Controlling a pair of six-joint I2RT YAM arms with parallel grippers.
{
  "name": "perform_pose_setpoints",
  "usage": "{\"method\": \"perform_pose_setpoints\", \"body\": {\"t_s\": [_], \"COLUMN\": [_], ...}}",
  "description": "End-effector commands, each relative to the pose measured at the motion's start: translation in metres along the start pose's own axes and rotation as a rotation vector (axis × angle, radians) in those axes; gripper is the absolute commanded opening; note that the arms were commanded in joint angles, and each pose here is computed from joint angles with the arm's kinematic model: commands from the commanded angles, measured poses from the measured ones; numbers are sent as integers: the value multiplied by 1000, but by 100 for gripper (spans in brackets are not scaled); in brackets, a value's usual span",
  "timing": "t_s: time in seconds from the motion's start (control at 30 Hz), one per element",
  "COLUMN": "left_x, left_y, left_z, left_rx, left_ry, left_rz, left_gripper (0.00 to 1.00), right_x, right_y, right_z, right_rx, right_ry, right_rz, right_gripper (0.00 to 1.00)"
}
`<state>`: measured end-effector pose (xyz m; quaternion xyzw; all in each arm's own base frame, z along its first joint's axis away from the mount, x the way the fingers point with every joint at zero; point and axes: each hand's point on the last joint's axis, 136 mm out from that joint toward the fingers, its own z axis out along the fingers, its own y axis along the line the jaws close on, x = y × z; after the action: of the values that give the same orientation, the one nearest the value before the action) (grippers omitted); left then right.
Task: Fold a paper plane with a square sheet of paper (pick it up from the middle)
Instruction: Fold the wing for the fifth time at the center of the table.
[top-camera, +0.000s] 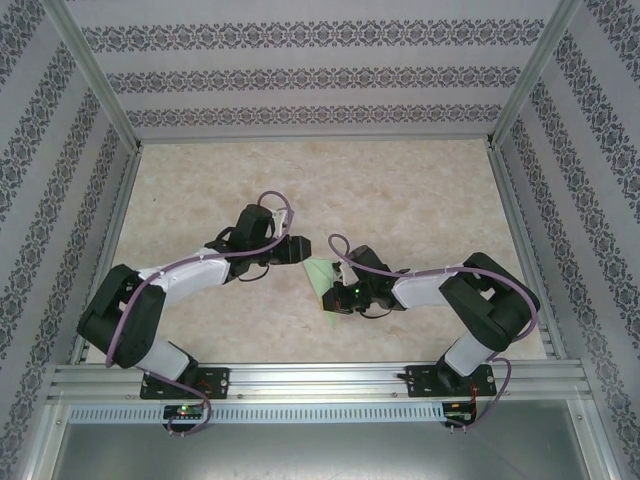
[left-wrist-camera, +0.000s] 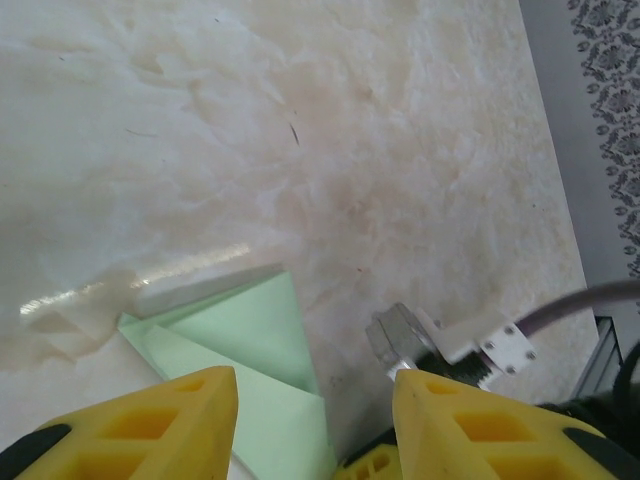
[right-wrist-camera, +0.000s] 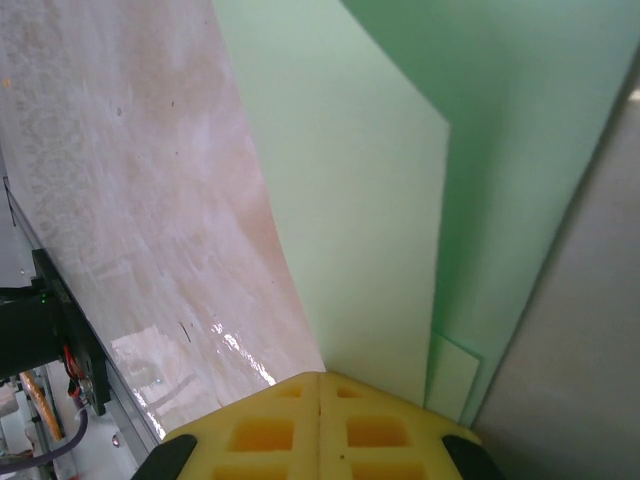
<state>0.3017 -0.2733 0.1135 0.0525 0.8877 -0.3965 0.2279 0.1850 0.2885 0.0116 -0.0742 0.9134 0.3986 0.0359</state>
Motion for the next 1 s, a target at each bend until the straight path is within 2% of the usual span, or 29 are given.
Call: {"method": "perform_pose_setpoints", "body": {"t_s": [0.0,0.27,0.5,0.6,0.67,0.83,0.97], "left_x": [7,18,23,25,28,31,43], "left_y": [-10,-25,-20,-11,-1,-18,-19], "left_z": [-7,-3,0,7,15,32,47], "left_rx": [-4,30,46,16,-23,96,108], "left_ry": [0,-20,-34,-25,-7,56,121], "left_rz": [-2,-7,-46,-65,-79,-73,-74], "left_gripper": [46,44,42,38,35,28,22], "right_x": [26,30,23,16,13,7,5], "right_y": [-50,-50,-52,-48,-49,-46,-49], "right_z": [-1,-8,-11,-11,-11,-11,-9], "right_rx": [176,183,174,176,181,171,173], "right_ry": [59,64,29,27,18,9,6], "right_rz": [80,44,45,35,37,40,46], "right_gripper": [3,3,4,4,4,4,4]}}
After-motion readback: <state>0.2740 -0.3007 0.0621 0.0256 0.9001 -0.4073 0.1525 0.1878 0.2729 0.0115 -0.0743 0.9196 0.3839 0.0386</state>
